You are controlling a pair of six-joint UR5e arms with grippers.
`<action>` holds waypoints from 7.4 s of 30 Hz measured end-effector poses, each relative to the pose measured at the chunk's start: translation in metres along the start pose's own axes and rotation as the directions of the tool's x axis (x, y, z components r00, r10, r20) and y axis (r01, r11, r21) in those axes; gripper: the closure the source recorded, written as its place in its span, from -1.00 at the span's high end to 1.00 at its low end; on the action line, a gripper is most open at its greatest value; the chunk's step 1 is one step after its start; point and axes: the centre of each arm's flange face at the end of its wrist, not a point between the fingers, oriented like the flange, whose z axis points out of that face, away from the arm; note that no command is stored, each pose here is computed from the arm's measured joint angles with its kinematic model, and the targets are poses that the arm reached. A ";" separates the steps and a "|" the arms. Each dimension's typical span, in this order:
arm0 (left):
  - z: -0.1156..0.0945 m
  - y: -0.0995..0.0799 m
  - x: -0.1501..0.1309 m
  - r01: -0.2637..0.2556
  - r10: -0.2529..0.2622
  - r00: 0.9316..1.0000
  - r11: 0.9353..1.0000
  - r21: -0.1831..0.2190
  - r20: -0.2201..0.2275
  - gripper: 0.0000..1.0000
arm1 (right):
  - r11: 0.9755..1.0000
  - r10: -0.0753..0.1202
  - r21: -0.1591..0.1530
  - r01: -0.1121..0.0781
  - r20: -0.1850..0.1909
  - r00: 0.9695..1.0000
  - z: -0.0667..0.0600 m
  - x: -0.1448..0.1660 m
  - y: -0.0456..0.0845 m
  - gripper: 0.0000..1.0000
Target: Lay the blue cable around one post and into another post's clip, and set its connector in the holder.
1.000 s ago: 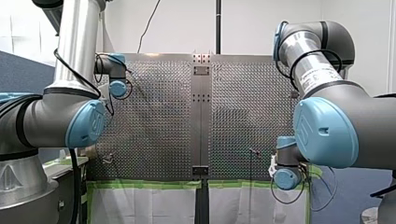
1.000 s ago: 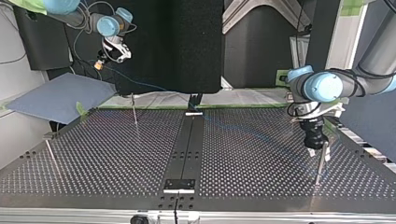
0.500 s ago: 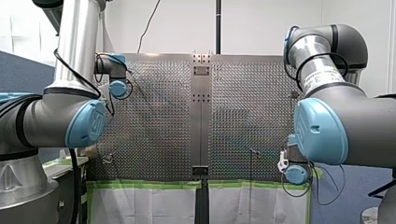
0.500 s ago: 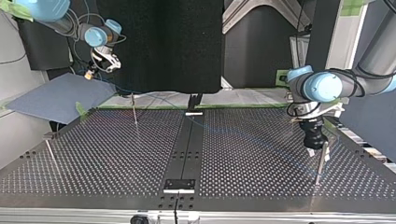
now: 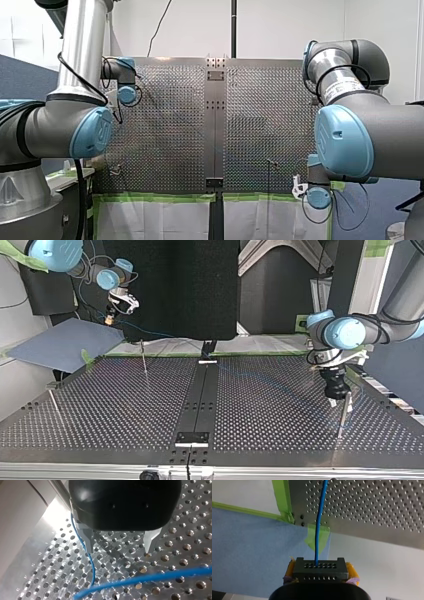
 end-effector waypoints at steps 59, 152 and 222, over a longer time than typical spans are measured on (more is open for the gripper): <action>-0.003 -0.004 0.002 -0.010 0.010 1.000 1.000 -0.003 -0.003 1.00 | 0.961 0.186 0.223 -0.164 -0.083 0.979 0.017 0.059 0.029 -1.00; -0.143 -0.046 -0.180 -0.192 0.192 0.981 0.981 -0.039 0.010 1.00 | 0.936 0.218 0.300 -0.185 -0.080 0.973 0.015 0.060 0.020 -1.00; -0.171 -0.091 -0.205 -0.478 0.458 0.788 0.876 0.060 -0.411 1.00 | 0.934 0.223 0.301 -0.192 -0.072 0.972 0.014 0.059 0.019 -1.00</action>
